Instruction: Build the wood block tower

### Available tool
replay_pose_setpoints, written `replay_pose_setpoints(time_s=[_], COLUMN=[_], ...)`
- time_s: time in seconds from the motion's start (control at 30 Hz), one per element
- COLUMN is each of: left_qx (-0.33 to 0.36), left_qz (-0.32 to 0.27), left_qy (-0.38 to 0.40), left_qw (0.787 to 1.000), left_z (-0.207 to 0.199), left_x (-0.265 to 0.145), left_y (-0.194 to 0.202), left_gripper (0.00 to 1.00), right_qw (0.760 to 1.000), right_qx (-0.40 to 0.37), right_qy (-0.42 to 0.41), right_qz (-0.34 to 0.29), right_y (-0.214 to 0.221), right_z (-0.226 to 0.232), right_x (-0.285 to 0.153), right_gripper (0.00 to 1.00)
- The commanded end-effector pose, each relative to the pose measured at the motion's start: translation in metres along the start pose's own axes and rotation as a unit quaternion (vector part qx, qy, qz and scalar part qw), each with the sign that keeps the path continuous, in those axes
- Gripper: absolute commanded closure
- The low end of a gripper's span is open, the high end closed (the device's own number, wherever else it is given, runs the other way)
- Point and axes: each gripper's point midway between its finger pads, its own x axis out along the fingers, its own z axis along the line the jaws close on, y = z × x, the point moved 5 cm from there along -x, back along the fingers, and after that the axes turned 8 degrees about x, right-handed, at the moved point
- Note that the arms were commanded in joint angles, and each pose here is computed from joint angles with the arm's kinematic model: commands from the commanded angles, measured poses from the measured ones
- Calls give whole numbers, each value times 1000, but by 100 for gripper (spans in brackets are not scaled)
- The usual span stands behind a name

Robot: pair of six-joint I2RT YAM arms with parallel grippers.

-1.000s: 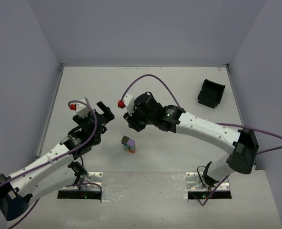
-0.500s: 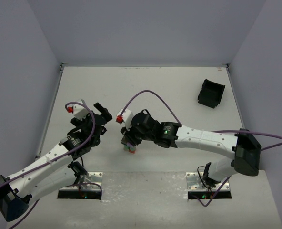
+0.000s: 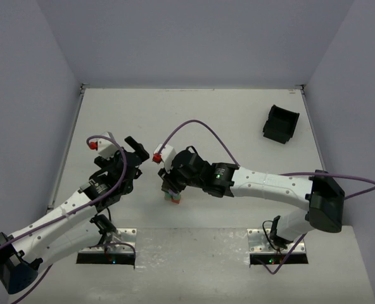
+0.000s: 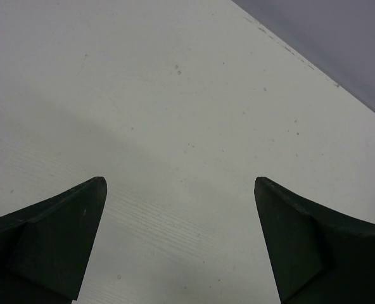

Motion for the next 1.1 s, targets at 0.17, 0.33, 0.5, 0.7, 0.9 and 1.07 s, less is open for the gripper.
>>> replay_pose_setpoints(time_s=[0.17,0.33,0.5,0.7,0.9,1.07], left_qx=[-11,-7,-9,-7,-6,-6], left_qz=[-7,-7,-6,-5,-4,-4], left_qy=[6,6,10,12,13,15], left_qw=[1000,1000,1000,1000,1000,1000], left_z=[-4,-3,-4,-5,-5,-5], left_x=[-1,-1,-2,-2,-2,-2], left_y=[-4,-4,-4,-4,-4,-4], left_gripper=[0,0,0,0,0,0], right_qw=[999,999,999,999,999,1000], right_qx=[6,5,3,2,4,4], right_qy=[-4,-7,-13,-11,-12,-12], right_qz=[-37,-34,-32,-31,-29,-27], right_y=[-24,-22,-20,-19,-18,-17], right_z=[8,9,11,10,11,10], right_x=[5,8,9,10,11,12], right_gripper=[99,98,97,96,95,94])
